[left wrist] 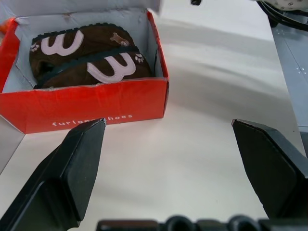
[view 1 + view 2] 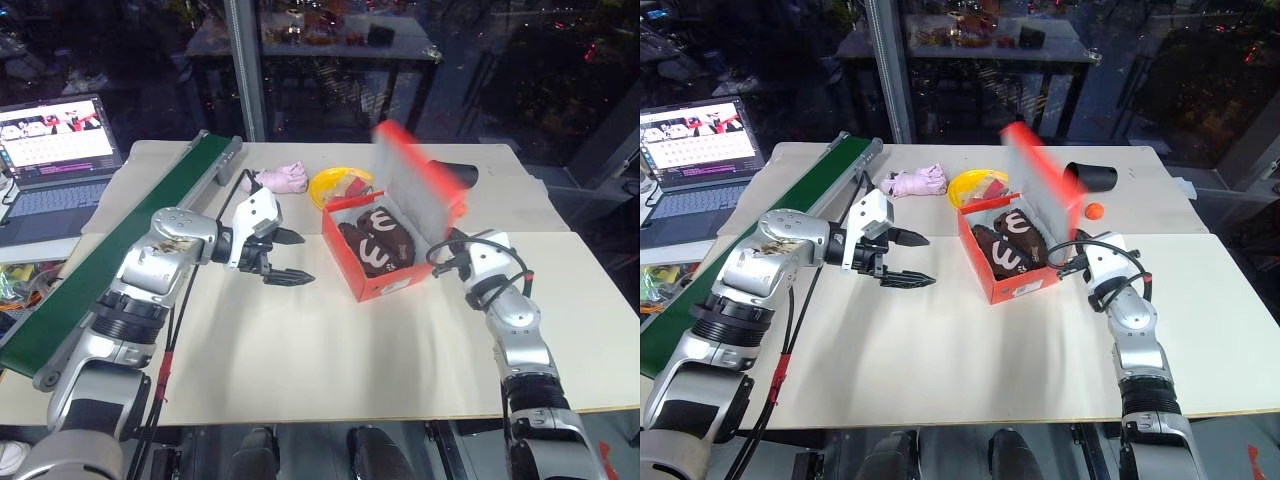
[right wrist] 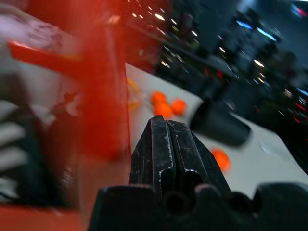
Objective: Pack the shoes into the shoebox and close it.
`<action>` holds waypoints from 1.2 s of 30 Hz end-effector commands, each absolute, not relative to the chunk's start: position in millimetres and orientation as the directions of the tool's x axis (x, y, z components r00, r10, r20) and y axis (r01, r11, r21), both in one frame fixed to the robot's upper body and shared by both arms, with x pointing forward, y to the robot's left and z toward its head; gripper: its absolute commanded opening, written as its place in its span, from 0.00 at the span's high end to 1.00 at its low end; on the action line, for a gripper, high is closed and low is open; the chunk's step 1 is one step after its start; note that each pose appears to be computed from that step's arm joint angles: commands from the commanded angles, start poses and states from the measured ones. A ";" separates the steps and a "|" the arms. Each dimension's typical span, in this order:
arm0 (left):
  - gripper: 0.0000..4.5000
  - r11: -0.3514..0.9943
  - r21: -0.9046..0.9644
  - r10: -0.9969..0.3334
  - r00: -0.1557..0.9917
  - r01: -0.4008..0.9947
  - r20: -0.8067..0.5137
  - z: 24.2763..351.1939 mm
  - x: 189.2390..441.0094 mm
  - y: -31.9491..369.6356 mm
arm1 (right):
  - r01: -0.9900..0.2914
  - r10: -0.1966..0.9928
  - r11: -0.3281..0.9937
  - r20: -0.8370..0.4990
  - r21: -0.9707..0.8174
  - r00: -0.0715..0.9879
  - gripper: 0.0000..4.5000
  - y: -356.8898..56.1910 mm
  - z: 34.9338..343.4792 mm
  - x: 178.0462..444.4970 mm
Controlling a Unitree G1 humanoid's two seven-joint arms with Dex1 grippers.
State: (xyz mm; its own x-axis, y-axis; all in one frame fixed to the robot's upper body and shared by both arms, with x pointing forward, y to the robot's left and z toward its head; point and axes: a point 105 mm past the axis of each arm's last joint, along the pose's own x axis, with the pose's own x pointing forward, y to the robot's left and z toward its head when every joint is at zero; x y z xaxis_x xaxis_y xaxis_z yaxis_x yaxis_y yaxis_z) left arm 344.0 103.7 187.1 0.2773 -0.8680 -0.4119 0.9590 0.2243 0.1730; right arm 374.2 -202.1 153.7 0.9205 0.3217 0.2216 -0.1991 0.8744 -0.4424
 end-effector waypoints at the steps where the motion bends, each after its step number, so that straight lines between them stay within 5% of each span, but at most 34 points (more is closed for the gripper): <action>1: 0.00 0.231 0.219 -0.874 0.301 0.948 -0.382 199.7 342.5 105.7 | -0.257 0.382 0.868 0.241 -0.426 0.892 0.98 -187.4 168.1 368.5; 9: 0.00 0.283 0.217 -0.867 0.346 0.934 -0.358 194.8 343.1 108.9 | -0.394 0.454 0.878 0.212 -0.273 0.865 0.98 -140.6 192.5 402.8; 17: 0.00 0.351 0.214 -0.853 0.406 0.912 -0.328 186.4 348.4 107.2 | -0.600 0.557 0.725 -0.225 -0.338 0.800 0.98 -96.6 104.1 420.4; 23: 0.00 0.377 0.209 -0.854 0.426 0.902 -0.299 186.7 350.1 103.6 | -0.608 0.574 0.733 -0.202 -0.305 0.793 0.98 -97.8 103.7 417.3; 29: 0.00 0.383 0.202 -0.858 0.428 0.901 -0.283 183.7 350.9 99.5 | -0.602 0.611 0.758 -0.052 -0.252 0.790 0.98 -106.8 144.8 403.7; 36: 0.00 0.348 0.184 -0.890 0.386 0.919 -0.244 182.7 346.1 94.2 | -0.562 0.591 0.775 0.016 -0.290 0.807 0.46 -152.5 197.8 366.0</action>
State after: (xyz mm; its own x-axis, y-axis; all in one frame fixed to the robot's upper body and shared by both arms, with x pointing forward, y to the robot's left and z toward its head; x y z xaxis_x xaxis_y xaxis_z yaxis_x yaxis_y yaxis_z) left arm 349.6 98.1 169.1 0.4035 -0.8633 -0.3032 0.9149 0.3757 0.1479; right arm 377.0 -145.7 174.4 0.8087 0.5868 -0.0408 -0.5732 0.7704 -0.2792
